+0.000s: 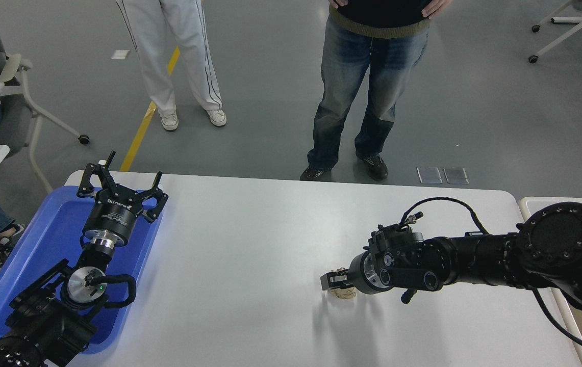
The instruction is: Pick up paper ball place in dustbin
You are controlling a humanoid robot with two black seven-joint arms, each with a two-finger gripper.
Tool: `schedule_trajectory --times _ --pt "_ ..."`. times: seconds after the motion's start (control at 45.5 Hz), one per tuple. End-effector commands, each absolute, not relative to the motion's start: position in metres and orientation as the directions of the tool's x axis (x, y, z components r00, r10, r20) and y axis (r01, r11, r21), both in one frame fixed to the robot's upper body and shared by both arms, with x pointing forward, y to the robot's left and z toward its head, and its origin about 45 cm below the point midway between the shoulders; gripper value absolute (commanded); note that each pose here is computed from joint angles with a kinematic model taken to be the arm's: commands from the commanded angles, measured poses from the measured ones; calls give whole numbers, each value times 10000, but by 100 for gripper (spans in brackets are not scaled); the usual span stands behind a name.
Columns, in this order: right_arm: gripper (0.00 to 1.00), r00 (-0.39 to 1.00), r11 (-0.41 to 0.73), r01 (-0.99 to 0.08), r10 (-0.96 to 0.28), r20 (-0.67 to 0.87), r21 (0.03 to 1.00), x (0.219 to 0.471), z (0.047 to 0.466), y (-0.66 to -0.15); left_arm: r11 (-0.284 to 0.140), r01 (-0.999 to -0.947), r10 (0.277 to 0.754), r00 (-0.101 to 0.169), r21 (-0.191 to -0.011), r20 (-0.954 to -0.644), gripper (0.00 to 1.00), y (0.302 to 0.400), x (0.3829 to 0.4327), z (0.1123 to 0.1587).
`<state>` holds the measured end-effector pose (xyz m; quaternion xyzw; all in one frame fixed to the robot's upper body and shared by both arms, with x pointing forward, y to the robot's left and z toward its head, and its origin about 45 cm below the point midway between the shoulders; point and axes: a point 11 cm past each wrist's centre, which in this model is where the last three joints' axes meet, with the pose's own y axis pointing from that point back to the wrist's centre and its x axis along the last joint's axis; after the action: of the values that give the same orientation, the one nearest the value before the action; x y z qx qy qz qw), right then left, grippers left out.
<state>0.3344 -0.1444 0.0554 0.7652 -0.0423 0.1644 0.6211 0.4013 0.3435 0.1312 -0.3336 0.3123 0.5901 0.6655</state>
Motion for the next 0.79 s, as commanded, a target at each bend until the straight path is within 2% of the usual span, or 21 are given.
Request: schedule_trajectory --times 0.0,0.066,0.088,0.198,0.484,0.769 --pt "19 9493 -2256 -2443 1426 2800 9431 3280 520 -1440 809 -9939 5768 1085 -755 -8097 100 3435 4013 1312" --pt "2 9504 -2264 -2408 1420 2766 9438 3277 523 -1436 810 -9939 5782 1075 -742 -8088 100 3435 4013 1310" --pt "0 9517 -2259 -2378 1404 2732 9447 3270 521 -1435 827 -9936 5771 1103 -764 -8092 100 3430 4014 1315" --pt "0 9612 -2031 -2010 1479 2330 9583 3246 530 -1445 810 -9939 5782 1075 -742 -8088 100 3435 4013 1310" --pt "0 9592 -2301 -2102 1396 2460 9502 3331 667 -1314 818 -9938 5777 1089 -753 -8090 100 3434 4013 1312" --pt "0 9448 -2135 -1273 2710 1839 9686 3278 955 -1140 809 -9939 5768 1085 -755 -8097 100 3435 4013 1312"
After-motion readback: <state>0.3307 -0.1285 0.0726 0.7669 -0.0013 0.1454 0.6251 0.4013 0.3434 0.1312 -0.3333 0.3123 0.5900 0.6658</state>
